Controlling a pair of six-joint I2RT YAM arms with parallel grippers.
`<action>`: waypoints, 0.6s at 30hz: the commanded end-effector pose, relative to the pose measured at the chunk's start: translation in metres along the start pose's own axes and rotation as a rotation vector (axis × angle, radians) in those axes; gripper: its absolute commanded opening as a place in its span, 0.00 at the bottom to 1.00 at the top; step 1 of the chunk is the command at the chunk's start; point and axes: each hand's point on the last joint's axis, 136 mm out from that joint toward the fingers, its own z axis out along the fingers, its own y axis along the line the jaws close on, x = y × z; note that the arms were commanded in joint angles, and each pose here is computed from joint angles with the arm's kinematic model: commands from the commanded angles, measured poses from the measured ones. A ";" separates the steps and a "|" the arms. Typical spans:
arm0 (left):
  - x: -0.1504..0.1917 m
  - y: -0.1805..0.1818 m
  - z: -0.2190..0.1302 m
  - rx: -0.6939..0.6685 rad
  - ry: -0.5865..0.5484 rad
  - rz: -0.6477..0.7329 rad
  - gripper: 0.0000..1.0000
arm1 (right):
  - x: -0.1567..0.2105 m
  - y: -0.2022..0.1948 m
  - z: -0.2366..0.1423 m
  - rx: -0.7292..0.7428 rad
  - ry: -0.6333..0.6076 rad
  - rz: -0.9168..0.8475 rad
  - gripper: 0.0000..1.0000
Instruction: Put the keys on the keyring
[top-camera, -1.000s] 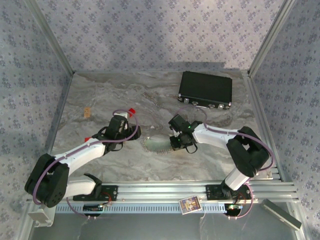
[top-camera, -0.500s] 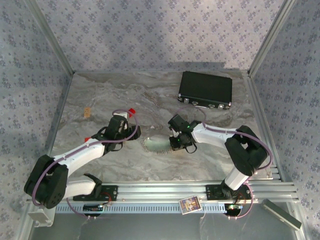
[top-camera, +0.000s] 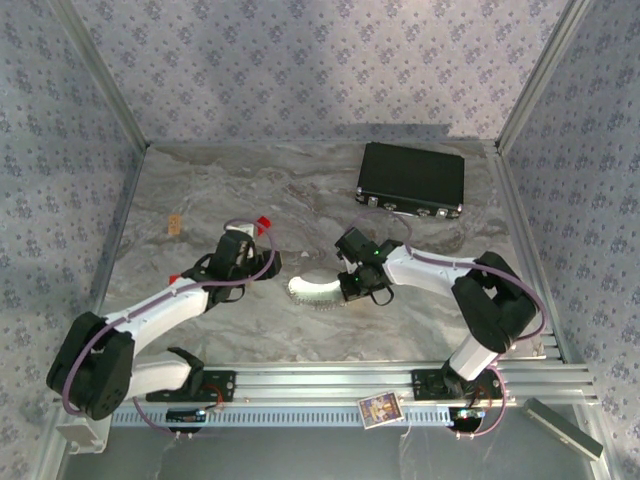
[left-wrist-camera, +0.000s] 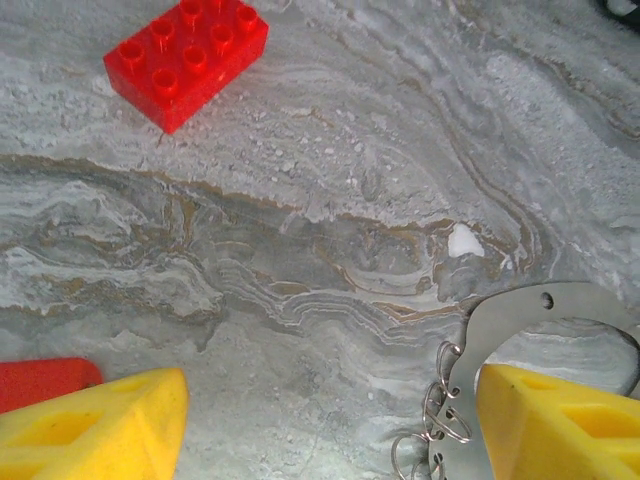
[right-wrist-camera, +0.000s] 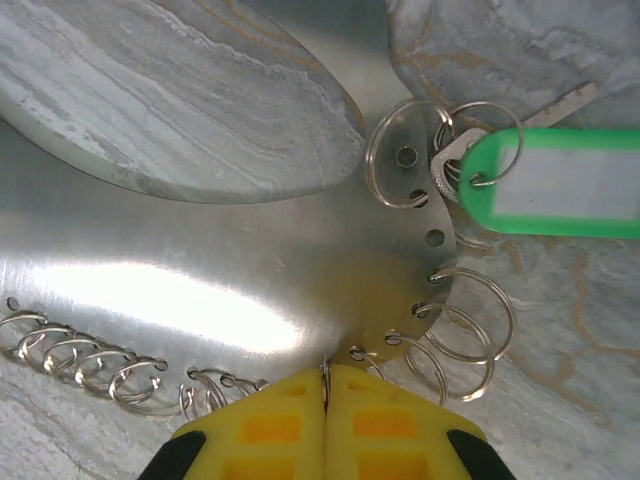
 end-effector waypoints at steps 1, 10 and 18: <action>-0.012 -0.004 -0.012 0.019 -0.066 0.035 0.75 | -0.021 0.003 -0.030 0.059 -0.113 -0.101 0.00; -0.048 -0.033 -0.054 0.149 -0.259 0.198 0.71 | -0.068 0.034 -0.097 0.015 -0.491 -0.346 0.00; -0.064 -0.072 -0.096 0.303 -0.396 0.452 0.64 | -0.082 0.078 -0.153 -0.156 -0.797 -0.652 0.00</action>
